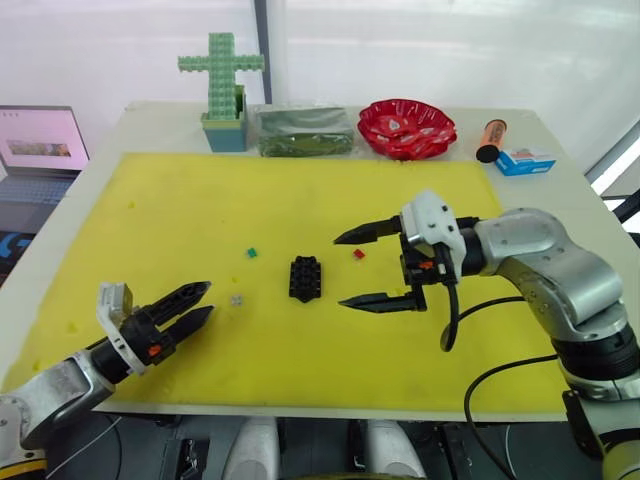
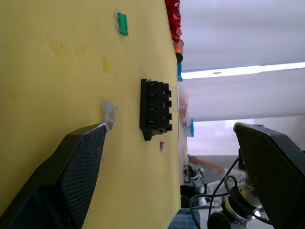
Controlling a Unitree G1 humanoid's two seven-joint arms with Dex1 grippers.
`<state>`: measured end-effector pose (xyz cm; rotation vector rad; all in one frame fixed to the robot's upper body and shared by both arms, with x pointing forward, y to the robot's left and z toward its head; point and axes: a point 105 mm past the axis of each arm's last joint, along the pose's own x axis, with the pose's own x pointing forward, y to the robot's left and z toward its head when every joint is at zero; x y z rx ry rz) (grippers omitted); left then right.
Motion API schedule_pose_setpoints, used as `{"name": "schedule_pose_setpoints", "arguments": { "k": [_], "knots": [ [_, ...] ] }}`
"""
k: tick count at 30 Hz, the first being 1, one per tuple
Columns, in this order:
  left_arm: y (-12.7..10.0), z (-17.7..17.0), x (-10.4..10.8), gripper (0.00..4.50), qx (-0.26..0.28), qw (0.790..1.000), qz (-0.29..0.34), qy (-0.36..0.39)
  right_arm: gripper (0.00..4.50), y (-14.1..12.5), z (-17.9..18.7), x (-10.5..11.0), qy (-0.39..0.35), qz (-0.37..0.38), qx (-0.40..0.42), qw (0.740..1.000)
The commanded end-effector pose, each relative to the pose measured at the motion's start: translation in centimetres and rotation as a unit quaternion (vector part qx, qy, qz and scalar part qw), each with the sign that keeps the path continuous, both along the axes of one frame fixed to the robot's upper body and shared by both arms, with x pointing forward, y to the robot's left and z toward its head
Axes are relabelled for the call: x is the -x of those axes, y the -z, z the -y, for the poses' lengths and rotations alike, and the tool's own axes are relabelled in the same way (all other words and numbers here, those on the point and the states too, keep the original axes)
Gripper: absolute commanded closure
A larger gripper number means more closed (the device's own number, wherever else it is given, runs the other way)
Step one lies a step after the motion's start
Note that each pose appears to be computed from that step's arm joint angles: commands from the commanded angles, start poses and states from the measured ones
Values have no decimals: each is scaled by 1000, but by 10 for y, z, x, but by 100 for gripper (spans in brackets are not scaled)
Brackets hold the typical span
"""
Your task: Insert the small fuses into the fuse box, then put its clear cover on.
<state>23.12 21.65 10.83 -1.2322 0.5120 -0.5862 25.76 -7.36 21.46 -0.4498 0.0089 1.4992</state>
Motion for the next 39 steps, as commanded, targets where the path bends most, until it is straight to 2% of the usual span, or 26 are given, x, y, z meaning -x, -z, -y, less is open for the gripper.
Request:
{"name": "schedule_pose_setpoints", "arguments": {
  "k": [1,10,18,27,39],
  "knots": [
    [2,6,-1,0,12,1000,-6,12,1,-11,-2,7,-6,20,-14,1000],
    [6,21,-6,0,15,999,-18,41,1,-11,-4,12,10,9,-27,1000],
    [12,22,-8,0,-13,996,-47,75,1,-15,-5,13,20,9,-35,999],
    [21,15,-18,0,-26,997,-61,48,1,-17,-4,11,33,11,-39,999],
    [29,33,-34,0,-19,997,-51,63,1,-19,-5,9,37,8,-46,998]
  ]
}}
